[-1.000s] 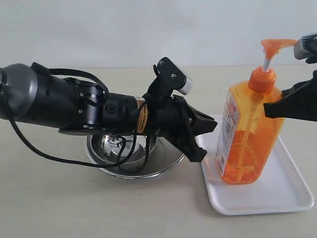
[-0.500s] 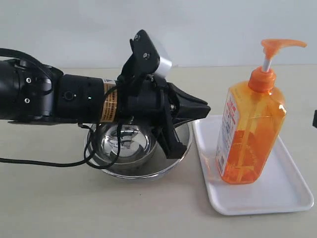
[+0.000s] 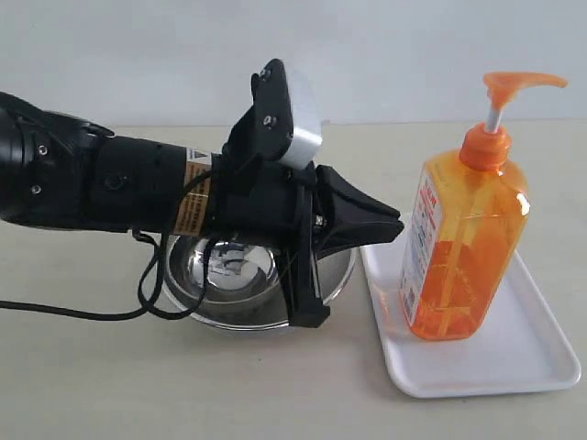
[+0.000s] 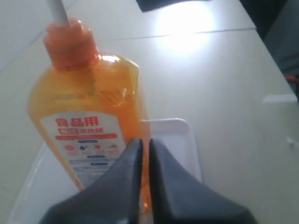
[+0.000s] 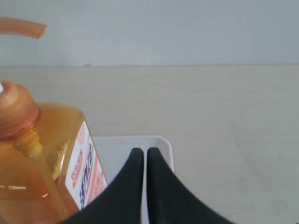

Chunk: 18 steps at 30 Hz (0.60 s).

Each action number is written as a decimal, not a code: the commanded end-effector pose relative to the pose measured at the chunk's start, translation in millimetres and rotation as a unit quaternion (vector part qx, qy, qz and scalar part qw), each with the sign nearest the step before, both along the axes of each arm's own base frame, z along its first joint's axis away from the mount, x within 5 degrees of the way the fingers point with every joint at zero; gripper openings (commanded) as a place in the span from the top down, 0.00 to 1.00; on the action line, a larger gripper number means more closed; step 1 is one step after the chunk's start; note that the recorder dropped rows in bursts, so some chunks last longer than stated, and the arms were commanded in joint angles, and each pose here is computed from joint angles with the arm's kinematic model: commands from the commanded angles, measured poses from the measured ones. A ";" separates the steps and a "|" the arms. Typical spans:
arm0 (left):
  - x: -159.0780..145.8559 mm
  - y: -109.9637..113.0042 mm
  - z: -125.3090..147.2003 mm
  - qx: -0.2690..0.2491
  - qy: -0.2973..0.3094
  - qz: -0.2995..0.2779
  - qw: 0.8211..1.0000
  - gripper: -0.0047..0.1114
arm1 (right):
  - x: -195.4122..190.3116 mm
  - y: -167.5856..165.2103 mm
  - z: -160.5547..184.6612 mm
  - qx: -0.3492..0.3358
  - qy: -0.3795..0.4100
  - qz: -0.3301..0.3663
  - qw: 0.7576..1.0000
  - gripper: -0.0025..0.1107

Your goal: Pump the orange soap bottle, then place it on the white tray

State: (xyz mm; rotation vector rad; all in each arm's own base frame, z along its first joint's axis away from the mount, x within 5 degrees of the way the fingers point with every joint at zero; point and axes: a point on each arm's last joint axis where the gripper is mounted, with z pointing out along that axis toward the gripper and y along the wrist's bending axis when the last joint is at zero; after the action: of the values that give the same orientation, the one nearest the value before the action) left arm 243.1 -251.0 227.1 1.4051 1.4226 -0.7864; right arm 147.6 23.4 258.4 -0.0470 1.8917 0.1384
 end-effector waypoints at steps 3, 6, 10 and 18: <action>-1.1 18.1 28.8 0.009 -0.025 0.044 0.999 0.92 | -13.2 1.0 -15.4 0.007 0.006 0.019 1.000 0.98; -3.2 22.4 39.5 -0.001 -0.038 0.048 0.998 0.92 | -18.2 1.4 -11.7 0.012 -0.011 0.026 1.000 0.98; -4.1 22.9 41.7 -0.003 -0.042 0.047 0.998 0.92 | -19.8 4.0 -9.9 0.018 -0.017 0.042 0.999 0.98; -4.4 22.7 41.9 -0.004 -0.042 0.045 0.998 0.92 | -19.8 4.0 -9.9 0.020 -0.017 0.041 0.999 0.98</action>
State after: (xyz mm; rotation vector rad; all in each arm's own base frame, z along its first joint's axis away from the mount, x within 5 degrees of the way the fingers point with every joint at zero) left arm 239.9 -229.6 268.0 1.3502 1.4022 -0.6645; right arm 128.7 27.6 249.8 -0.1032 1.8519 0.2255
